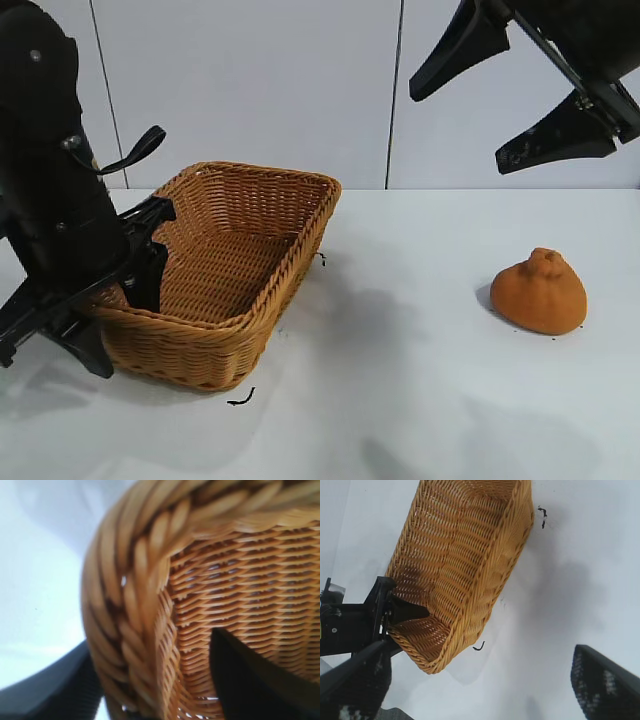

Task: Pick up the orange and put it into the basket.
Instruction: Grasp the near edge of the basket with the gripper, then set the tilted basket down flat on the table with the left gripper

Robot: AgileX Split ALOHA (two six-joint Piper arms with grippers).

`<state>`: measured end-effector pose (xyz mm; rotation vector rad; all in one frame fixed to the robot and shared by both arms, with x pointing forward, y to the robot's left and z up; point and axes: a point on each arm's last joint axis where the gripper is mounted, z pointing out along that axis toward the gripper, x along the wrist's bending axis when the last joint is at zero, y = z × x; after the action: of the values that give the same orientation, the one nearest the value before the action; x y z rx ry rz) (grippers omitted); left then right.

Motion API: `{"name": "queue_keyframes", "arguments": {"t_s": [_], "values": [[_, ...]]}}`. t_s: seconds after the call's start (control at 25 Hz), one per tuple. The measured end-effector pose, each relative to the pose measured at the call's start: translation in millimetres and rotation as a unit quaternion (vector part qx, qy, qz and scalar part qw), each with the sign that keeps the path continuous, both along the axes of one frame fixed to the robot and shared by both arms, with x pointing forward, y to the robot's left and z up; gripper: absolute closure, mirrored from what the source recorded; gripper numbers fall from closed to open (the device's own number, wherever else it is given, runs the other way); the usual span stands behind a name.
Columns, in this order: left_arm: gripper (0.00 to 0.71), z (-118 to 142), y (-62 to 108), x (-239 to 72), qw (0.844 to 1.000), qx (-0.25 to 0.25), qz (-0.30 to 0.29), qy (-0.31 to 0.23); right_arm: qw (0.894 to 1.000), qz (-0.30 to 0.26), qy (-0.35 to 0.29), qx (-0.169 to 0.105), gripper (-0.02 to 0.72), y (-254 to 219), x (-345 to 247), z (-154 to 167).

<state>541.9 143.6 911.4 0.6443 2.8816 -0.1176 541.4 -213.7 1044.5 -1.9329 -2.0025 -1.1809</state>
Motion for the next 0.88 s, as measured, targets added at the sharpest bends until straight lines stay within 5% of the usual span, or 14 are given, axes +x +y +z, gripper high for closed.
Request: {"name": "queue_keyframes", "arguments": {"t_s": [0.24,0.44,0.68,0.88], "values": [[0.615,4.2,3.0,5.6,1.000,-0.004,0.005,-0.007,1.000,0.000,0.000,0.000,0.008,0.0,0.0,0.0],[0.618,36.4,18.3,28.5,0.999,-0.011,-0.005,-0.050,1.000,0.000,0.000,0.000,0.008,0.0,0.1,0.0],[0.618,58.6,38.9,58.6,0.981,0.016,-0.182,-0.059,1.000,0.000,0.000,0.000,0.008,0.0,0.1,0.0],[0.618,52.4,46.0,86.1,0.938,0.011,-0.346,-0.029,1.000,0.000,0.000,0.000,0.008,0.0,0.0,0.0]]}}
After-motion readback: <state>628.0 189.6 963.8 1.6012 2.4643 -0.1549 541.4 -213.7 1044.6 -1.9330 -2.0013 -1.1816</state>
